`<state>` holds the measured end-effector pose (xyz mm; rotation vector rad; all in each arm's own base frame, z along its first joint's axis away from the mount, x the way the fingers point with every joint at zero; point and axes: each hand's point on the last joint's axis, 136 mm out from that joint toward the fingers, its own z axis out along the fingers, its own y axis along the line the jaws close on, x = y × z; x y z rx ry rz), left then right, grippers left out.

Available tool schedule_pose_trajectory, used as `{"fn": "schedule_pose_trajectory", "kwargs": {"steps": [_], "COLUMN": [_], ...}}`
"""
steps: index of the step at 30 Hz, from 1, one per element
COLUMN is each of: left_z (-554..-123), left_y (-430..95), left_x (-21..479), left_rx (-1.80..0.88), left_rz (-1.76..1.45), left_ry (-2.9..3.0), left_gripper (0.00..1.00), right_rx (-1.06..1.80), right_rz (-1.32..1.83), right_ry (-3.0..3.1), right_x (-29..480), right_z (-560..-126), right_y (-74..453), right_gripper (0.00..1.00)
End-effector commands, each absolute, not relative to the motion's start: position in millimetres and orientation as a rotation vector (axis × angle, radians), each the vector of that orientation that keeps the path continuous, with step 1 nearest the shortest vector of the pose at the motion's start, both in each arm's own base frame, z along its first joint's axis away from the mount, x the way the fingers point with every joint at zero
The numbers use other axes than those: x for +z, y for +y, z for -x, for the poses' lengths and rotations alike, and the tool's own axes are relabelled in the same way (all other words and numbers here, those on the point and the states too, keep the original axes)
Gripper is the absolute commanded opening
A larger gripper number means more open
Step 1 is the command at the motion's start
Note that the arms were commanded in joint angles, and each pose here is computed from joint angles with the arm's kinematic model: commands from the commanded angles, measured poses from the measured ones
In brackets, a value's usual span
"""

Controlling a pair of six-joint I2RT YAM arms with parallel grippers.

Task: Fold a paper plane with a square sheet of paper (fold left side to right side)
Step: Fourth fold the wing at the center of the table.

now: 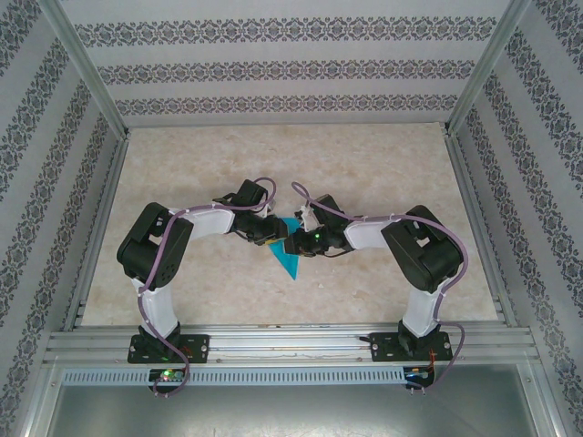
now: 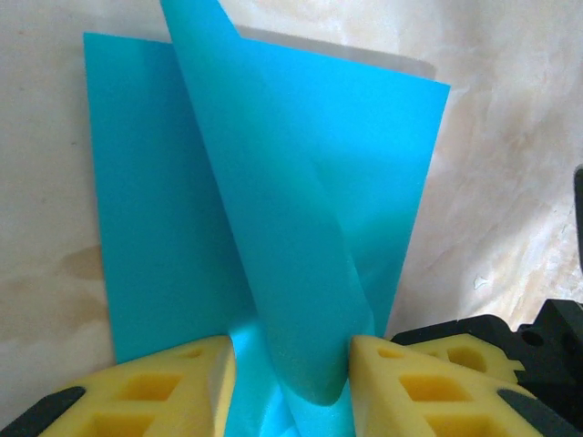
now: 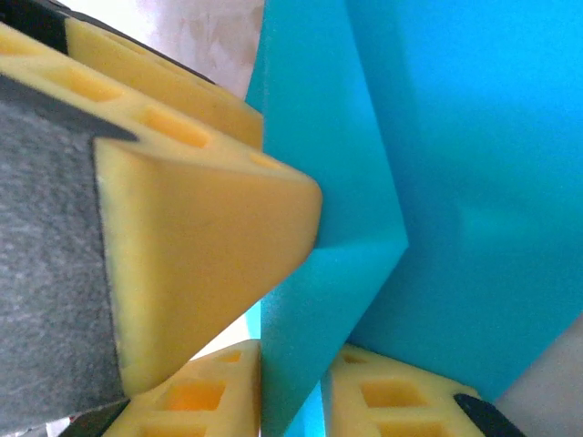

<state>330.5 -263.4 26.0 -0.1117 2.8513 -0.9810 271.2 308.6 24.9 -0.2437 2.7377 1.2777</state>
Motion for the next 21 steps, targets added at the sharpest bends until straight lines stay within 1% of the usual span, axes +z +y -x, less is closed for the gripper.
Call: {"fn": "schedule_pose_trajectory", "kwargs": {"steps": [1, 9, 15, 21], "left_z": [-314.8, -314.3, -313.7, -313.8], "left_y": [-252.5, -253.3, -254.6, -255.4], "left_x": [4.7, 5.7, 5.9, 5.6], "left_rx": [-0.847, -0.849, -0.85, -0.852], "left_rz": [0.116, 0.112, 0.108, 0.106], "left_ry": [2.942, 2.941, 2.94, 2.941], "left_gripper": [0.4, 0.4, 0.4, 0.4], "right_rx": [1.279, 1.282, 1.271, 1.275], "right_rz": [0.273, 0.245, 0.211, 0.204], "right_ry": [2.696, 2.648, 2.659, 2.66], "right_x": [32.3, 53.0, 48.3, 45.9], "right_z": [-273.1, -271.6, -275.7, -284.3], "right_y": [307.8, 289.3, 285.7, 291.5], "right_gripper": [0.27, 0.38, 0.38, 0.34]}}
